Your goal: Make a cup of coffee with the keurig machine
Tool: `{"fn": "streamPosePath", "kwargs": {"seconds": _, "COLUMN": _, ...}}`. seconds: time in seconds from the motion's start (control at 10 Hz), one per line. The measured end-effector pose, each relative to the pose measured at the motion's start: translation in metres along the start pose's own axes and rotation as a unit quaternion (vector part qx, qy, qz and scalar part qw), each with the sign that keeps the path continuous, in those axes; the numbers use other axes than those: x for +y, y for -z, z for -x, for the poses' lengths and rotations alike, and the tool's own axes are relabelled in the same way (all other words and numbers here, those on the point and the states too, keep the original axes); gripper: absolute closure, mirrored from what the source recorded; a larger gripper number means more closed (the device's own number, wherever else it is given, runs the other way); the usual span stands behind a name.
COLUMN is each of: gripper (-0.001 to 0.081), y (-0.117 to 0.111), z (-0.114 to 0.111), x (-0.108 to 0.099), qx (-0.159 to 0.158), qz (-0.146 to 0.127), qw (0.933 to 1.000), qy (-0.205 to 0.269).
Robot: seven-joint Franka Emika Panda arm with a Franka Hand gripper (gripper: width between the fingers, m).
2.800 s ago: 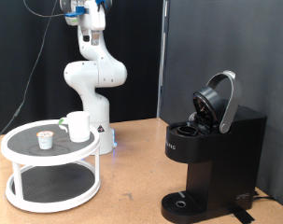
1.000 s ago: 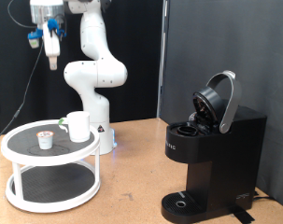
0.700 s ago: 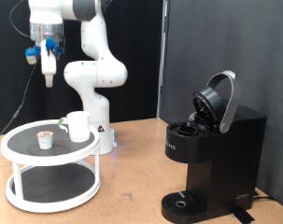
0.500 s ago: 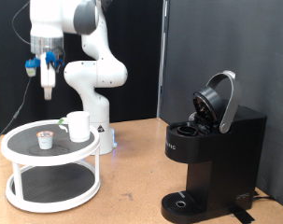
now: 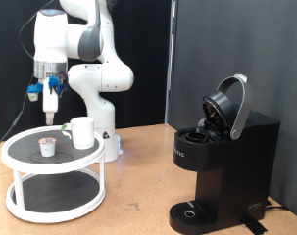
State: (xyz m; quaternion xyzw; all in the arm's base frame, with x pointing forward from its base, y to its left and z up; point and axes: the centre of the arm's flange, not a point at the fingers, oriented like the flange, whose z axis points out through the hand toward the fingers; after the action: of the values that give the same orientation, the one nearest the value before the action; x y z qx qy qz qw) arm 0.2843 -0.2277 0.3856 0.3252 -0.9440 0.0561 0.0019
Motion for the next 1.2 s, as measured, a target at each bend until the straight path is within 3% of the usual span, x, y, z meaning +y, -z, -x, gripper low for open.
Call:
{"fn": "streamPosePath", "kwargs": {"seconds": 0.5, "gripper": 0.0072, "y": -0.038, "z": 0.000, "x": 0.003, "qx": 0.003, "qz": -0.009, "qw": 0.9999, "qy": -0.014}}
{"fn": "streamPosePath", "kwargs": {"seconds": 1.2, "gripper": 0.0072, "y": -0.059, "z": 0.005, "x": -0.004, "qx": 0.007, "qz": -0.012, "qw": 0.9997, "qy": -0.020}}
